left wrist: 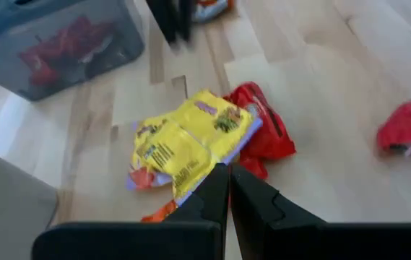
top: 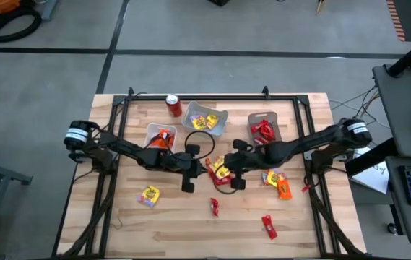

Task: Sort candy
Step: Put the yellow candy into the gray bin

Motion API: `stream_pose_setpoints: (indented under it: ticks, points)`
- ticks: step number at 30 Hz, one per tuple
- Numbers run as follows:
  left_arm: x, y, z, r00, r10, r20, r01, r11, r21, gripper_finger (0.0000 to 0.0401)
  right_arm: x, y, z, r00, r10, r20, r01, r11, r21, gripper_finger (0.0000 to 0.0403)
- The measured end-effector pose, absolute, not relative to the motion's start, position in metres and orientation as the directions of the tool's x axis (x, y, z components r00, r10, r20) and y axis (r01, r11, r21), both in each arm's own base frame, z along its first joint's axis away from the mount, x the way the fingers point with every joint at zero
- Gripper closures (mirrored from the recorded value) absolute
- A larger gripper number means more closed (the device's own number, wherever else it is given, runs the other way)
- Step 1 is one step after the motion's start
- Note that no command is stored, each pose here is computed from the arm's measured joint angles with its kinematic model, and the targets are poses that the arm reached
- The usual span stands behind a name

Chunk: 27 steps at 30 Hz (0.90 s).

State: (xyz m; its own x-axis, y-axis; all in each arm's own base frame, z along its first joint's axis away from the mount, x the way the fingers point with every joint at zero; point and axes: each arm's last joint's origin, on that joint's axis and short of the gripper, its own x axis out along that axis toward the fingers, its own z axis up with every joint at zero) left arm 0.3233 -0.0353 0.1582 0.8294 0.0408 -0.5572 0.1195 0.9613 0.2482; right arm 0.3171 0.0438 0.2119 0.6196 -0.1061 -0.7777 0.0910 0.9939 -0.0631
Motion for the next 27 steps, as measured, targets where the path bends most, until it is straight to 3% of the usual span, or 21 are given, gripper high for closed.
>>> stream_pose_setpoints:
  ticks: [4, 13, 17, 22, 27]
  points:
    - [0.323, -0.034, 0.160, 0.831, 0.080, -0.551, 0.083, 0.961, 0.264, 0.0401, 0.322, 0.043, 0.194, 0.568, -0.099, -0.817, 0.169, 0.986, -0.002, 0.0350]
    - [0.323, -0.035, 0.159, 0.829, 0.082, -0.554, 0.072, 0.965, 0.251, 0.0401, 0.334, 0.021, 0.174, 0.549, -0.135, -0.825, 0.441, 0.885, 0.149, 0.0191]
    - [0.322, -0.035, 0.159, 0.830, 0.080, -0.552, 0.070, 0.967, 0.245, 0.0401, 0.340, 0.017, 0.160, 0.540, -0.140, -0.830, 0.502, 0.845, 0.184, 0.0145]
    - [0.322, -0.035, 0.161, 0.834, 0.079, -0.546, 0.068, 0.967, 0.245, 0.0401, 0.343, 0.016, 0.144, 0.504, -0.144, -0.852, 0.542, 0.820, 0.183, 0.0138]
    - [0.321, -0.035, 0.166, 0.842, 0.078, -0.534, 0.065, 0.968, 0.244, 0.0401, 0.345, 0.016, 0.135, 0.489, -0.144, -0.860, 0.550, 0.816, 0.176, 0.0181]
